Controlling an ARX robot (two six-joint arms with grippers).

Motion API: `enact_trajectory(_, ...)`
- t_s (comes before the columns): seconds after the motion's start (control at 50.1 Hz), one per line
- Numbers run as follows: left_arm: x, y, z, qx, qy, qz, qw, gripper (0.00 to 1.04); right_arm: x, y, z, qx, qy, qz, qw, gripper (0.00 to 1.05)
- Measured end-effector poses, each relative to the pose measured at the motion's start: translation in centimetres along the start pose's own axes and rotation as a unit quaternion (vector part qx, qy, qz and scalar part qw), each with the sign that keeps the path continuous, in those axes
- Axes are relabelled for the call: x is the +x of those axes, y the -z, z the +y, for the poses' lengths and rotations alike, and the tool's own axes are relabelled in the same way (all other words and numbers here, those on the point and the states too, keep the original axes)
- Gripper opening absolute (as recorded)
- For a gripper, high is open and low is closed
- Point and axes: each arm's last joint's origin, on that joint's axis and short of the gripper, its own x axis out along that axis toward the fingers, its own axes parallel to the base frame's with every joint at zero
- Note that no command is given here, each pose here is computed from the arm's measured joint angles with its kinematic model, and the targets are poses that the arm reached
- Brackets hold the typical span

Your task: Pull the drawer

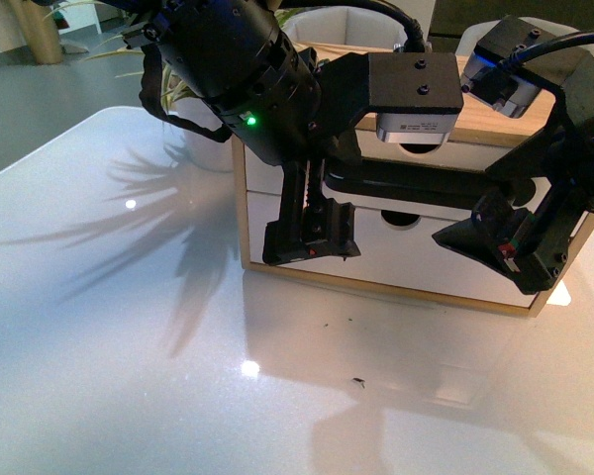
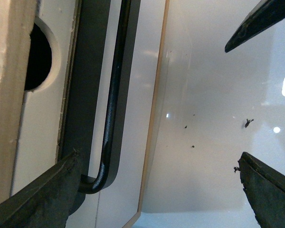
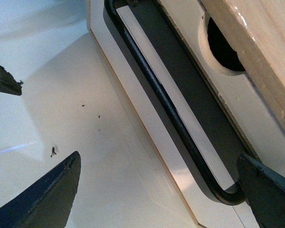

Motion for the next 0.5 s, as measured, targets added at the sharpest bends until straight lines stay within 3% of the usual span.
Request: enact_trajectory(0.499, 2.3, 0.6, 0.6, 0.020, -0.016, 0.020, 0.999, 0.97, 1.2, -0.2, -0.8, 0.006, -0.004, -0.001, 1.000, 0.96)
